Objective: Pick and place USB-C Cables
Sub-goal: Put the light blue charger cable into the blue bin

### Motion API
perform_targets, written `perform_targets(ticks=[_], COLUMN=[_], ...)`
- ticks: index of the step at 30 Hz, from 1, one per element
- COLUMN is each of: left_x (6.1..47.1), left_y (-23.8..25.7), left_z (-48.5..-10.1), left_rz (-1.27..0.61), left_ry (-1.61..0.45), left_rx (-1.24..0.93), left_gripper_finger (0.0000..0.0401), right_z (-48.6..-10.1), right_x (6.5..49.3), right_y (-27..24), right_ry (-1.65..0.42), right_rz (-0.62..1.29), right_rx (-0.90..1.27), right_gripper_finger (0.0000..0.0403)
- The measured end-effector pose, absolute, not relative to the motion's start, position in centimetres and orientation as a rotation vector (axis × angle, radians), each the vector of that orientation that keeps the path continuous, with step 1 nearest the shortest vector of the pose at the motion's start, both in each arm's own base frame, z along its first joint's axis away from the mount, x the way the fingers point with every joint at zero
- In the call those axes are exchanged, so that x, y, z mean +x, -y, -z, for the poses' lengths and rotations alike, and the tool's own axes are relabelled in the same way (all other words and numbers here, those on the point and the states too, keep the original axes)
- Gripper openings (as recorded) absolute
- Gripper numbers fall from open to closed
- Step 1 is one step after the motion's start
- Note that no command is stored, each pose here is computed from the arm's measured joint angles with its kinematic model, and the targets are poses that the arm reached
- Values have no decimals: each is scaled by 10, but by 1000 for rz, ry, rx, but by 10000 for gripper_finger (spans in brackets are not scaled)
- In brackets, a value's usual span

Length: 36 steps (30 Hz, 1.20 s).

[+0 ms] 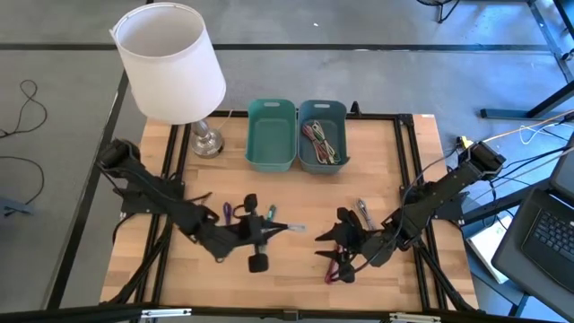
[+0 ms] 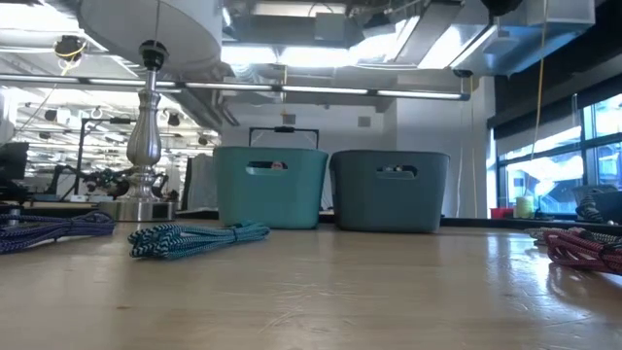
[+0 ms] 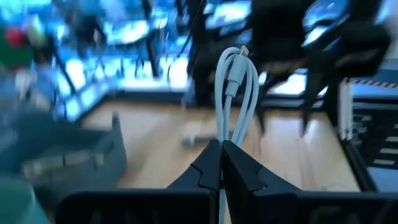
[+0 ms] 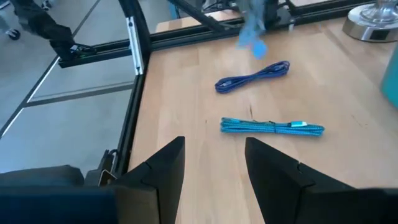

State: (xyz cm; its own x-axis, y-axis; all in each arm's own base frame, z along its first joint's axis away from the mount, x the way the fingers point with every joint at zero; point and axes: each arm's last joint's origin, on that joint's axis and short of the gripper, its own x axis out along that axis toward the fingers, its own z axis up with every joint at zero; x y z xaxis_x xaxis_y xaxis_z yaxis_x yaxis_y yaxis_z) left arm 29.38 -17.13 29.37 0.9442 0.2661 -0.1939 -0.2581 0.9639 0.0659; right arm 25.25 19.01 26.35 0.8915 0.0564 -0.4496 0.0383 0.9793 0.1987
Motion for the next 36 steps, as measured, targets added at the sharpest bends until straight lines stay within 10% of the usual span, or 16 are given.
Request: perform_targets(ticks=[10, 36], left_x=[300, 320], left_y=[167, 130], left_z=[-330, -331], left_rz=[139, 234], left_ry=[47, 57], left_rx=[185, 104], left_gripper_finger=[2, 2], right_z=[-277, -303], right_x=[259, 285], right_y=[-192, -167], right_ry=[-318, -87], right_rz=[-19, -58], right_rx=[99, 18], right_gripper_finger=[172, 172])
